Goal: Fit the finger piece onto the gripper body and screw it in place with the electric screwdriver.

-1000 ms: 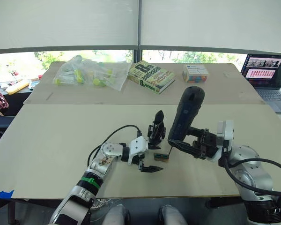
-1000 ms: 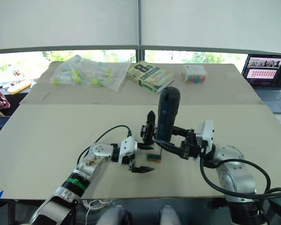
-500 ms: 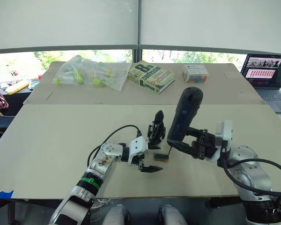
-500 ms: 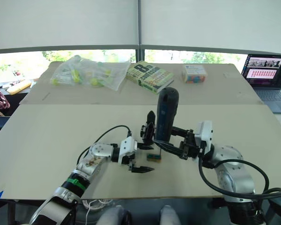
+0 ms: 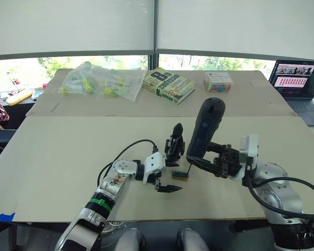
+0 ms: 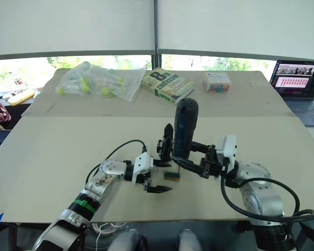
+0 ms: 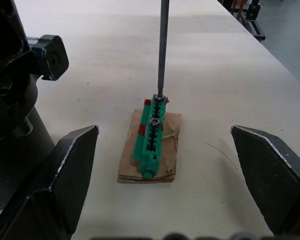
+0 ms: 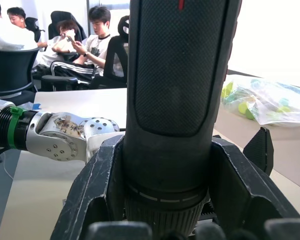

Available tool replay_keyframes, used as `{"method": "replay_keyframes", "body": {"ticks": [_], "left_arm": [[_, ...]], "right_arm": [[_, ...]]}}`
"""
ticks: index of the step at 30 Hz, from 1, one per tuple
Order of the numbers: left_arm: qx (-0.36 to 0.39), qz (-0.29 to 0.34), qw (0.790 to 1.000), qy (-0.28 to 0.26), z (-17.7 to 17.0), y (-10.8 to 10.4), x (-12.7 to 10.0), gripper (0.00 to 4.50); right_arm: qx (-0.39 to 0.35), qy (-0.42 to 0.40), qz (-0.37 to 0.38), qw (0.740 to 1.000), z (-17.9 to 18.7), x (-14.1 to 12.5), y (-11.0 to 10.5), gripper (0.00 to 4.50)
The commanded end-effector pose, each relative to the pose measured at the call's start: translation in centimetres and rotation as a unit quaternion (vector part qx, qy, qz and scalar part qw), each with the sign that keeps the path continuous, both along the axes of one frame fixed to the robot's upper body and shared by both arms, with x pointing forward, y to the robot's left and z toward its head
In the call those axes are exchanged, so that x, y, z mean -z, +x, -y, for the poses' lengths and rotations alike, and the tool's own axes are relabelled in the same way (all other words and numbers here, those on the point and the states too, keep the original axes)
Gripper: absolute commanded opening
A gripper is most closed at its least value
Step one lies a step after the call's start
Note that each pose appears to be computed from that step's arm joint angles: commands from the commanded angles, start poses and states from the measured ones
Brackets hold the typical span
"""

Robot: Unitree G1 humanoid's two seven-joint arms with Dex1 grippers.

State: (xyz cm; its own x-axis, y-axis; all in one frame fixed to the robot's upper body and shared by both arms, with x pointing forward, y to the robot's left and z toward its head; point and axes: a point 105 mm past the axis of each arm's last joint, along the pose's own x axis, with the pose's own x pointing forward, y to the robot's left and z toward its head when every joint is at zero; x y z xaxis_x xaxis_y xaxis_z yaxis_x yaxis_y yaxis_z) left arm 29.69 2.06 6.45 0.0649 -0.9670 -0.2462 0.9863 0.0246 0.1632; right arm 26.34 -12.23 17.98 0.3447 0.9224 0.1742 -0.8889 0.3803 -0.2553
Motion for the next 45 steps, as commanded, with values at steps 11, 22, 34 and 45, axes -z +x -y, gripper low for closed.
{"method": "replay_keyframes", "body": {"ticks": [11, 22, 34, 45], "left_arm": [[-0.002, -0.016, 1.000, 0.005, -0.3, -0.4, 1.0, 4.50], [-0.004, -0.014, 1.000, 0.001, -0.3, -0.2, 0.9, 4.50], [-0.007, 0.004, 0.999, -0.035, -1.3, -0.1, -0.6, 4.50], [0.007, 0.029, 0.997, -0.070, -4.5, -1.1, -3.4, 4.50]], "right_arm": [[0.003, 0.005, 0.039, 0.999, 0.5, -0.9, -0.3, 1.95], [0.003, 0.000, 0.037, 0.999, 0.7, -0.6, -0.1, 1.95], [-0.011, 0.036, 0.051, 0.998, 0.8, -3.0, -0.6, 1.95], [-0.016, 0.054, 0.049, 0.997, 1.7, -5.5, -1.1, 1.95]]}}
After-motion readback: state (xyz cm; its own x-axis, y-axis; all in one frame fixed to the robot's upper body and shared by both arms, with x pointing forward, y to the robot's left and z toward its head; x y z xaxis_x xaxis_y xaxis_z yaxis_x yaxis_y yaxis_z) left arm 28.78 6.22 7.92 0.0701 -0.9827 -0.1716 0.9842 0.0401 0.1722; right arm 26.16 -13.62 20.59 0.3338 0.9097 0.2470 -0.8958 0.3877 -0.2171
